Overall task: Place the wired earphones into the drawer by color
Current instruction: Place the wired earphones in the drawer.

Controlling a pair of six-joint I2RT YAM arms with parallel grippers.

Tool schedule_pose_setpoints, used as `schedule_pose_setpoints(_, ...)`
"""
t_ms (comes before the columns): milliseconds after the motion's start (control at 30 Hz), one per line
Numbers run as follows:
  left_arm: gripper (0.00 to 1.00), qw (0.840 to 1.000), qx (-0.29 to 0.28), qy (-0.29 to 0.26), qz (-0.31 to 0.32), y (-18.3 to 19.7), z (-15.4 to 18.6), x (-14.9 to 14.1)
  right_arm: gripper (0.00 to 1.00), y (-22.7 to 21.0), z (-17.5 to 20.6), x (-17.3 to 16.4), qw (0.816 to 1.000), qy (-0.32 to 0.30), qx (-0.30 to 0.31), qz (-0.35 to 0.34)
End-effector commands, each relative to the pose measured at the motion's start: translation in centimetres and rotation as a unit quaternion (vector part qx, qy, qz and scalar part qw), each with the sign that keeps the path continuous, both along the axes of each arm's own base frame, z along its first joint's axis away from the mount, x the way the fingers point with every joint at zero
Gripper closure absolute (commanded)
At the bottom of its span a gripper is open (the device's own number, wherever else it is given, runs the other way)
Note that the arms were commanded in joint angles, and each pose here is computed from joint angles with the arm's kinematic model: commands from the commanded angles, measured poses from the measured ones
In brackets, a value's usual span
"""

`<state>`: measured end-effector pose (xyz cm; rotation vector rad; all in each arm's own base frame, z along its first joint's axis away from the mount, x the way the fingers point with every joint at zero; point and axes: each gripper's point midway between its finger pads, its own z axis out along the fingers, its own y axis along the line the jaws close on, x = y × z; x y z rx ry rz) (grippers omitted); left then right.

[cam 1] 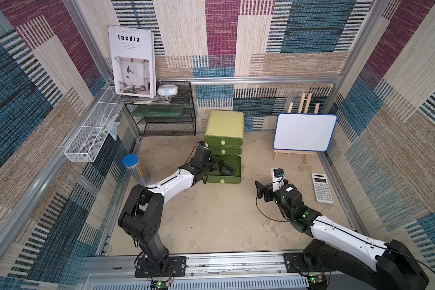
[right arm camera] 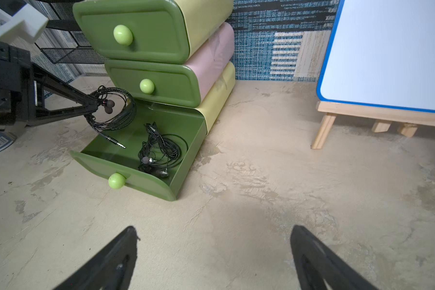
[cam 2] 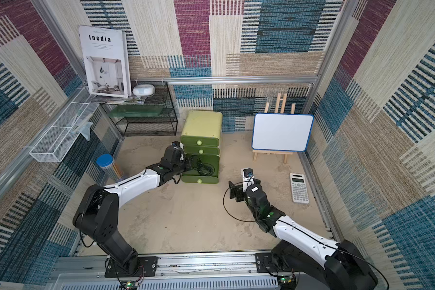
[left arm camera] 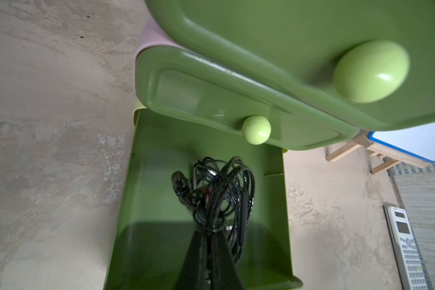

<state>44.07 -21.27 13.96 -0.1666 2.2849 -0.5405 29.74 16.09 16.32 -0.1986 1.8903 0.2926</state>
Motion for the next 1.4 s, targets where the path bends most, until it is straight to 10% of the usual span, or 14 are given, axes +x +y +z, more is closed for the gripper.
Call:
schedule_pose_setpoints(0,1.0,1.0,-0.01,-0.007,0.001,-0.2,-0.1,0.5,0.02,0.0,0.3,0.2,1.0,-0.008,0.001,-0.002)
schedule_pose_setpoints(500,0.98,1.0,-0.006,0.02,0.005,0.4,-2.6,0.8,0.02,0.0,0.3,0.1,1.0,-0.008,0.003,-0.001)
schedule_pose_setpoints(733,0.53,1.0,-0.016,0.016,-0.001,0.3,-1.4,0.6,0.02,0.1,0.3,0.2,1.0,-0.008,0.002,-0.001)
schedule_pose_setpoints(1100,0.1,0.997,-0.064,-0.039,0.011,1.8,3.2,-2.7,0.01,0.1,0.3,0.1,1.0,-0.009,0.006,0.001)
schedule_pose_setpoints(1367,0.01,0.992,-0.112,-0.055,-0.008,1.8,3.7,-6.5,0.01,0.3,0.5,0.0,1.0,-0.011,0.011,0.007)
